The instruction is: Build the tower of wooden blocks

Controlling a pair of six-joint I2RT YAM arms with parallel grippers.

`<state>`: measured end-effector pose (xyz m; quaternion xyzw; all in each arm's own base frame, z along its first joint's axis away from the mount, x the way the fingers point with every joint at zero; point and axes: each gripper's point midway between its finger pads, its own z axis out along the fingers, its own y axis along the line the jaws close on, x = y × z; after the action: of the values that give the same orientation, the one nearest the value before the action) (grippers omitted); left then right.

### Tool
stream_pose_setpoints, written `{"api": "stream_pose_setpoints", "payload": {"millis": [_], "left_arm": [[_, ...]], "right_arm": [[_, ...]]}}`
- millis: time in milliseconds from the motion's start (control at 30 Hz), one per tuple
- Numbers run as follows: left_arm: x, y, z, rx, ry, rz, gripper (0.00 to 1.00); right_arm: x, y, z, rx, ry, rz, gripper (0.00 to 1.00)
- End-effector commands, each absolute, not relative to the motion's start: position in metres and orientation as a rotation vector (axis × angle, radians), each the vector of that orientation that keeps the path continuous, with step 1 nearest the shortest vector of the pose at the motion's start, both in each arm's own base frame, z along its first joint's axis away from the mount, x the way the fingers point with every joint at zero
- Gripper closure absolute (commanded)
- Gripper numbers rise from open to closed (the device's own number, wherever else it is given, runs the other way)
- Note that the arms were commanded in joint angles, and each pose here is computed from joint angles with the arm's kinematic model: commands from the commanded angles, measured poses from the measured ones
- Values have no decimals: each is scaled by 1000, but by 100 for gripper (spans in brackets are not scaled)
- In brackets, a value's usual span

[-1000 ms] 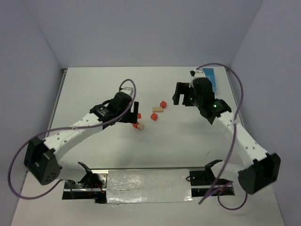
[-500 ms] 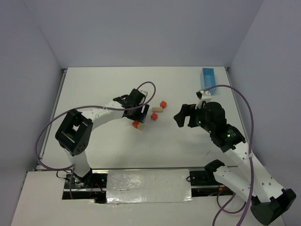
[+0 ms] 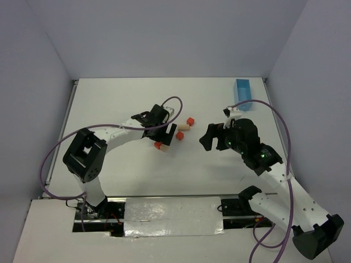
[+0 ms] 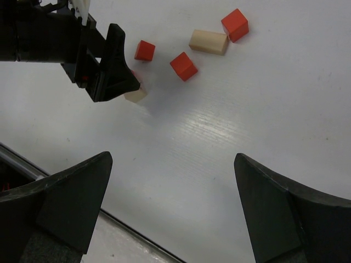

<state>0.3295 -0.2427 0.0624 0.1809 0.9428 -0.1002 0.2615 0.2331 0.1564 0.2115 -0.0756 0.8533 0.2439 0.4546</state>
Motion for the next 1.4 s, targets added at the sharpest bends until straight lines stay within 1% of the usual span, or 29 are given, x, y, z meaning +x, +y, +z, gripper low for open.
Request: {"api": "stream_pose_setpoints", "payload": {"millis": [0, 333, 400, 467, 600, 667, 700, 867, 900, 933, 967, 1033, 1133, 1167, 1200, 1233, 1267, 1333, 1367], "left_arm": [[326, -245, 63, 540, 2548, -277, 1], [317, -244, 45, 578, 2609, -198, 0], [315, -243, 41, 576, 2616, -188, 1], [314, -244, 40, 581, 2610, -192, 5], [314, -244, 39, 582, 2610, -196, 19], [314, -243, 36, 587, 2617, -186, 23], [314, -244, 36, 590, 2618, -186, 31], [314, -245, 42, 581, 2615, -193, 53], [313, -244, 44, 576, 2614, -193, 60], [314, -243, 48, 567, 2609, -191, 64], [314, -243, 50, 566, 2605, -189, 66], [312, -241, 53, 563, 2602, -188, 66], [312, -235, 51, 531, 2617, -149, 72], [313, -232, 51, 498, 2618, -132, 80], [313, -231, 53, 475, 2616, -125, 84], [314, -230, 59, 453, 2603, -133, 87], [314, -230, 62, 418, 2601, -141, 91], [318, -224, 76, 350, 2572, -144, 95], [322, -218, 80, 291, 2567, -146, 98]], "right_arm": [[234, 163, 219, -218, 2067, 631, 0], [235, 164, 217, -223, 2069, 624, 0], [235, 165, 216, -224, 2071, 628, 0], [236, 166, 214, -226, 2076, 630, 0], [236, 166, 214, -228, 2075, 629, 0], [236, 165, 215, -225, 2074, 629, 0], [236, 165, 215, -224, 2069, 627, 0], [236, 164, 215, -223, 2070, 624, 0], [236, 164, 214, -224, 2072, 624, 0], [236, 165, 216, -222, 2068, 626, 0], [236, 165, 215, -225, 2069, 625, 0], [236, 166, 215, -229, 2069, 631, 0], [236, 166, 215, -226, 2068, 632, 0], [236, 166, 215, -229, 2069, 632, 0], [236, 166, 215, -230, 2069, 631, 0], [236, 166, 215, -230, 2069, 631, 0], [235, 166, 215, -230, 2069, 631, 0], [236, 166, 215, -230, 2069, 631, 0], [235, 166, 215, -231, 2069, 633, 0]]}}
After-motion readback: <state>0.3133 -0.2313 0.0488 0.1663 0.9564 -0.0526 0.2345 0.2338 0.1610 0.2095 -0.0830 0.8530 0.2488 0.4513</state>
